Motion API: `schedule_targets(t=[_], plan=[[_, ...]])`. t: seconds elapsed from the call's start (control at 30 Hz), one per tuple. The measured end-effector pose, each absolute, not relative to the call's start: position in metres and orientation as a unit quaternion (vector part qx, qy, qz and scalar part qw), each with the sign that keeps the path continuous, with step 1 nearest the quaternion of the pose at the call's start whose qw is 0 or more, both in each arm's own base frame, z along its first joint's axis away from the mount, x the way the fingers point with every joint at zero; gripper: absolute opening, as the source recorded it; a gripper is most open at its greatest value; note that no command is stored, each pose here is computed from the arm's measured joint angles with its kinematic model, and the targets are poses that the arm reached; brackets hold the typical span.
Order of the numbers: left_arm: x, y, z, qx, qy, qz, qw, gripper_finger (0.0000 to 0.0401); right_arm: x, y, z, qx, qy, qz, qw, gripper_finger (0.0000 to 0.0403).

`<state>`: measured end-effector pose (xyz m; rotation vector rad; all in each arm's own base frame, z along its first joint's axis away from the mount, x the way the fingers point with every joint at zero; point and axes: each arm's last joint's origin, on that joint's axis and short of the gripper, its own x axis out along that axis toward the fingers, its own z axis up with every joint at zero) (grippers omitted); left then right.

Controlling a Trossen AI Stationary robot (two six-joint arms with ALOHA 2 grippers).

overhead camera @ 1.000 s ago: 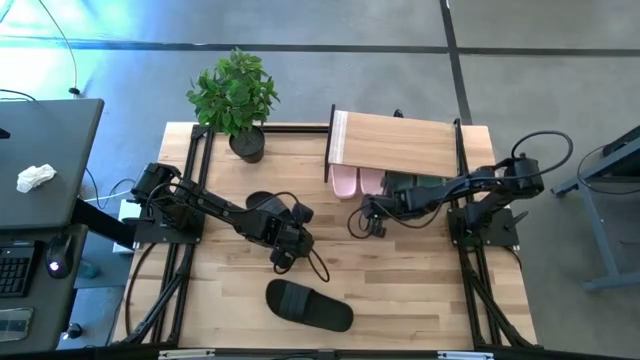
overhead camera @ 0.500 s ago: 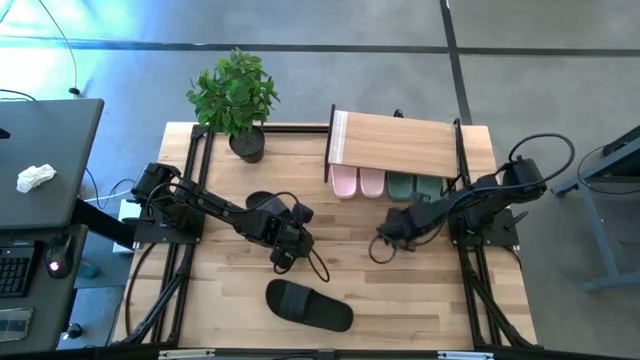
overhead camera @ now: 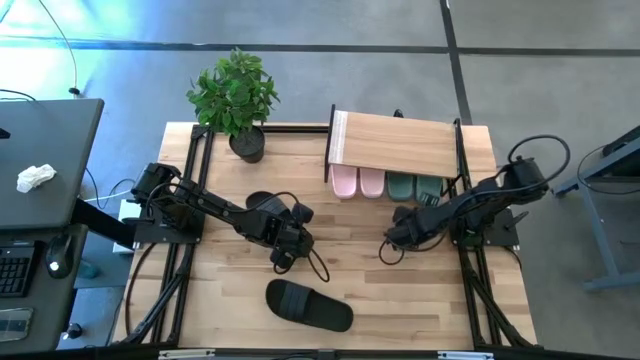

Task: Pick and place slides into the shelf
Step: Adjust the slides under the shelf, then put the top black slide on the shelf

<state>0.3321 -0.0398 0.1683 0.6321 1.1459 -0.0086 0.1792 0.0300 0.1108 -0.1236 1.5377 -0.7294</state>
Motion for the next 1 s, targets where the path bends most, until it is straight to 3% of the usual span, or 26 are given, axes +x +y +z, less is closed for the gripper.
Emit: schedule_targets(t=[0.37, 0.63, 0.87, 1.0], plan=[[0.333, -0.040, 0.168, 0.292, 0.531, -0.002, 0.796, 0.0001, 0.170, 0.026, 0.112, -0.072, 0.683, -0.361, 0.630, 0.0000], [0.333, -0.040, 0.168, 0.292, 0.530, -0.002, 0.796, 0.0001, 0.175, 0.027, 0.111, -0.063, 0.666, -0.361, 0.650, 0.0000], [0.333, -0.040, 0.169, 0.292, 0.530, -0.002, 0.796, 0.0001, 0.193, 0.043, 0.119, -0.058, 0.633, -0.328, 0.699, 0.0000], [0.334, -0.040, 0.169, 0.297, 0.526, -0.005, 0.797, 0.0001, 0.219, 0.066, 0.138, -0.075, 0.595, -0.256, 0.759, 0.0000]])
